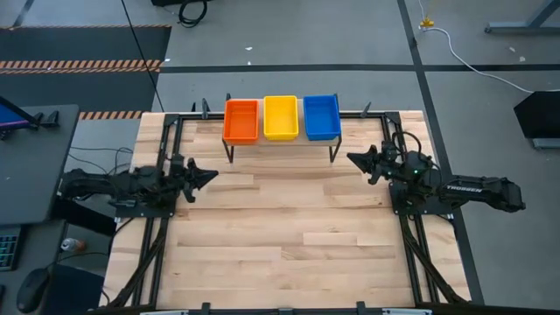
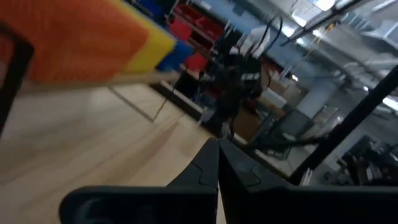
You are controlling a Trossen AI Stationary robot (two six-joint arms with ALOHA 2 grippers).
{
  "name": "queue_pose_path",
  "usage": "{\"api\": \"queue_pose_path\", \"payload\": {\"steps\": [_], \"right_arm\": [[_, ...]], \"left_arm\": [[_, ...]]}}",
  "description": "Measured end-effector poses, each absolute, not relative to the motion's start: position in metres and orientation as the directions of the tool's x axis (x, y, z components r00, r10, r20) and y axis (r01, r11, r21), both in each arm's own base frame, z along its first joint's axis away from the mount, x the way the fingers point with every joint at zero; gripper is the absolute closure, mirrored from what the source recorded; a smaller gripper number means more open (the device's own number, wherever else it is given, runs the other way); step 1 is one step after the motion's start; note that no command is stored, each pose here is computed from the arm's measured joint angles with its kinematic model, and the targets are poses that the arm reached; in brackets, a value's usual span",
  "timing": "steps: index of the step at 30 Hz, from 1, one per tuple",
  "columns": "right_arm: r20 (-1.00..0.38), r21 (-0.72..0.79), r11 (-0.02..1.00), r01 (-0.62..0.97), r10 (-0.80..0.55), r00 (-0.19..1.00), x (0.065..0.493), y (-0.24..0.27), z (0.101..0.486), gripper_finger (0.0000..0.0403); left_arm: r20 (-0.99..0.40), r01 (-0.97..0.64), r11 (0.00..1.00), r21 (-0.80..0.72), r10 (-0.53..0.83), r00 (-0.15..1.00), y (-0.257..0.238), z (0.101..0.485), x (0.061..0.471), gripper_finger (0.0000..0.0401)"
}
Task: Stack baskets on shelf by color
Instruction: Return to Home Position
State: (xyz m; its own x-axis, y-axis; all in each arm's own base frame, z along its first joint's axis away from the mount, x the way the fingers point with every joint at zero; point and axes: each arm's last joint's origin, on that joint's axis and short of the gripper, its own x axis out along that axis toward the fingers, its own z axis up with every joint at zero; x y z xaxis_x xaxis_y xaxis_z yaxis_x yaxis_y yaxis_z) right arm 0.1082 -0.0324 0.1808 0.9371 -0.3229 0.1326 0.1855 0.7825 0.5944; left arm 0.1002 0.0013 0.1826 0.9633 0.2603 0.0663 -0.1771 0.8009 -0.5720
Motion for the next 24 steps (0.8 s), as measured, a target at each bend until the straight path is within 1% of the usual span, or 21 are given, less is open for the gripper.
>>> {"api": "queue_pose_path", "payload": {"steps": [3,8,10,11,13,15,17,18,19,24], "right_arm": [[0.133,0.584,0.8,0.135,-0.258,0.957,0.109,-0.03,0.181,0.0398],[0.132,0.574,0.818,0.045,-0.146,0.98,0.11,-0.027,0.181,0.0398],[0.124,0.538,0.842,0.037,-0.122,0.985,0.11,-0.026,0.18,0.0398],[0.112,0.497,0.867,0.038,-0.107,0.988,0.11,-0.026,0.179,0.0398],[0.078,0.392,0.92,0.022,-0.058,0.995,0.11,-0.025,0.176,0.0398],[0.054,0.299,0.954,-0.008,-0.009,0.998,0.111,-0.023,0.173,0.0397],[0.034,0.263,0.965,-0.018,0.01,0.999,0.111,-0.023,0.171,0.0395],[0.03,0.261,0.965,-0.018,0.011,0.999,0.111,-0.023,0.171,0.0393],[0.03,0.26,0.965,-0.019,0.012,0.999,0.111,-0.023,0.171,0.0391],[0.028,0.255,0.967,-0.018,0.012,1.0,0.111,-0.023,0.171,0.0387]], "left_arm": [[0.034,-0.175,0.791,-0.586,0.24,0.97,0.001,0.171,0.102,0.0398],[0.013,-0.18,0.784,-0.594,0.233,0.972,0.0,0.169,0.102,0.0398],[0.012,-0.178,0.766,-0.618,0.236,0.972,0.0,0.168,0.102,0.0398],[0.008,-0.18,0.763,-0.621,0.236,0.972,0.0,0.168,0.102,0.0398],[0.009,-0.186,0.8,-0.571,0.233,0.972,0.0,0.168,0.102,0.0397],[0.009,-0.2,0.867,-0.456,0.229,0.973,0.0,0.168,0.102,0.0395],[0.01,-0.214,0.922,-0.322,0.229,0.973,0.0,0.168,0.102,0.0393],[0.014,-0.217,0.936,-0.279,0.229,0.973,0.0,0.168,0.102,0.0391],[0.015,-0.218,0.941,-0.258,0.23,0.973,0.0,0.169,0.102,0.039],[0.014,-0.222,0.943,-0.248,0.232,0.973,0.0,0.168,0.102,0.0385]]}}
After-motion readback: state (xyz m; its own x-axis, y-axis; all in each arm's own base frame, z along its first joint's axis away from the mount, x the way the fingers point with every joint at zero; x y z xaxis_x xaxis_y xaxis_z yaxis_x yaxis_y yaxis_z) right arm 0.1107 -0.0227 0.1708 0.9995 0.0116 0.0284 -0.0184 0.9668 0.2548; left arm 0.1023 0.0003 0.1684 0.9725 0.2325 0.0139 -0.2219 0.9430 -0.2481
